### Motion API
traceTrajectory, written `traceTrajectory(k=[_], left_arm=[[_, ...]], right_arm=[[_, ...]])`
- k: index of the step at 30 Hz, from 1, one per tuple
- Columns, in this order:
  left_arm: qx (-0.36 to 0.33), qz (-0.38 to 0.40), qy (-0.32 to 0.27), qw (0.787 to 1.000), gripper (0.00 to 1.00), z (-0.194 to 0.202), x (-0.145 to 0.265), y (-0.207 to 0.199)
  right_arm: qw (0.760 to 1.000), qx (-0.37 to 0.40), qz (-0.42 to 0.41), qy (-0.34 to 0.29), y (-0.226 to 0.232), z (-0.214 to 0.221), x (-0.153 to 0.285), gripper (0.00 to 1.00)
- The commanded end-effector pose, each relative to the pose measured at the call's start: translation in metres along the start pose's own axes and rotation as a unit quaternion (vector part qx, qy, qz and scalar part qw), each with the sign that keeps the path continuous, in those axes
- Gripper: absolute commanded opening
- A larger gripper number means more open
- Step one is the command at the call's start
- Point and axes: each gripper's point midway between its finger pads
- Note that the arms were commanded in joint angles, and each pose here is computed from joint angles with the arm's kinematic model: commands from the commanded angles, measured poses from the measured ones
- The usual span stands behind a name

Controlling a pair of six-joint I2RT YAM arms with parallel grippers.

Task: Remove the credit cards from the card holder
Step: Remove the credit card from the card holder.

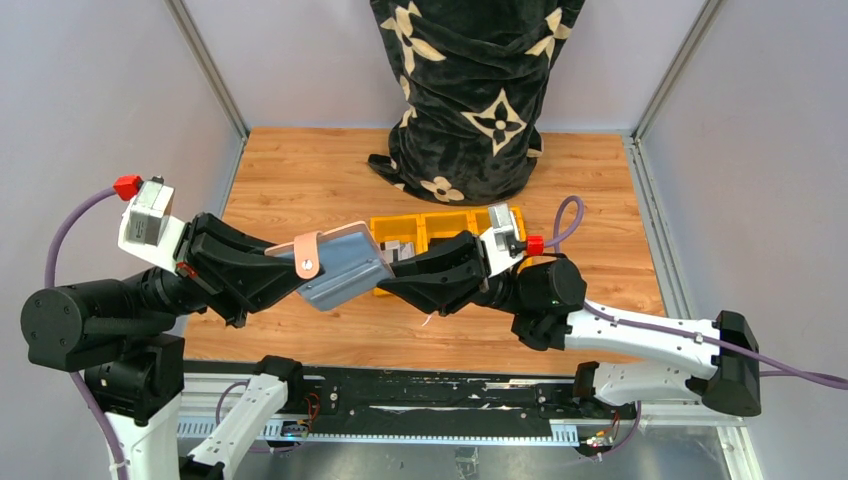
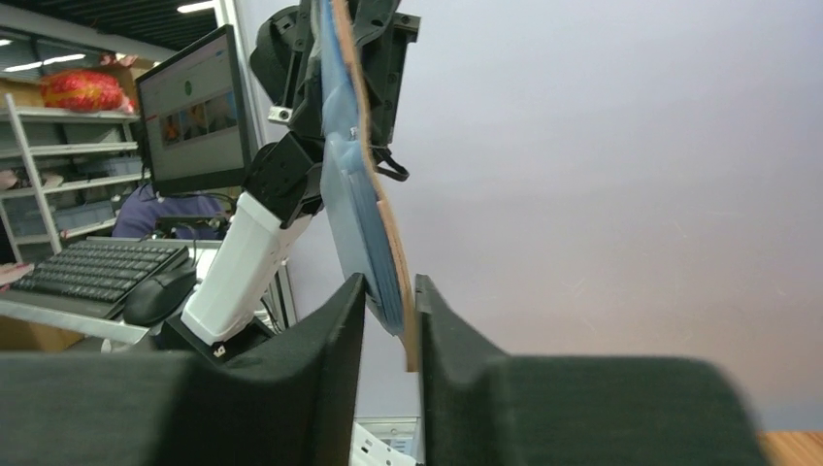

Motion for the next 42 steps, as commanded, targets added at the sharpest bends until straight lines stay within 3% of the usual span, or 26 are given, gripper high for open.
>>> traceTrajectory(k=[1, 5, 7, 12, 15, 18, 27, 30, 33, 38, 40, 42], left_arm=[[-0.004, 0.010, 0.001, 1.000, 0.00, -0.004, -0.001, -0.009], [-0.002, -0.010, 0.000, 1.000, 0.01, 0.001, 0.000, 0.007], [0.005, -0.025, 0.002, 1.000, 0.06, 0.008, 0.001, 0.023], [0.018, -0.042, 0.007, 0.999, 0.69, 0.020, 0.003, 0.044], [0.004, -0.048, 0.025, 0.999, 0.84, 0.031, 0.007, 0.050], [0.000, -0.052, 0.041, 0.998, 0.86, 0.045, 0.013, 0.053], [-0.038, -0.059, 0.059, 0.996, 0.85, 0.060, 0.024, 0.050], [-0.069, -0.081, 0.046, 0.993, 0.80, 0.057, 0.026, 0.058], [-0.071, -0.091, 0.043, 0.992, 0.66, 0.054, 0.025, 0.065], [-0.051, -0.087, 0.042, 0.994, 0.27, 0.049, 0.020, 0.065], [-0.037, -0.077, 0.039, 0.996, 0.17, 0.047, 0.018, 0.062], [-0.019, -0.066, 0.037, 0.997, 0.10, 0.044, 0.015, 0.056]], right_arm=[[0.999, -0.013, -0.050, -0.008, 0.021, 0.001, 0.000, 0.21], [0.995, -0.037, -0.083, -0.028, 0.033, -0.008, -0.004, 0.08], [0.993, -0.047, -0.102, -0.033, 0.039, -0.014, -0.006, 0.00], [0.993, -0.068, -0.095, -0.031, 0.037, -0.017, -0.011, 0.00], [0.995, -0.071, -0.067, -0.023, 0.029, -0.017, -0.009, 0.00], [0.997, -0.064, -0.044, -0.015, 0.021, -0.019, -0.008, 0.00], [0.998, -0.051, -0.002, 0.024, 0.006, -0.012, -0.013, 0.00], [0.998, -0.055, -0.012, 0.031, 0.009, -0.009, -0.015, 0.00], [0.997, -0.059, -0.022, 0.039, 0.014, -0.005, -0.018, 0.00], [0.996, -0.062, -0.042, 0.038, 0.022, -0.007, -0.018, 0.00], [0.996, -0.062, -0.050, 0.036, 0.024, -0.008, -0.018, 0.00], [0.995, -0.063, -0.065, 0.034, 0.030, -0.008, -0.016, 0.11]])
Point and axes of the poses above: each gripper's point midway between its finger pads, its own x axis back along the fingers, its own y axis along the line the jaws close on, z = x × y, and after that the axes turned 15 degrees about x, right-handed
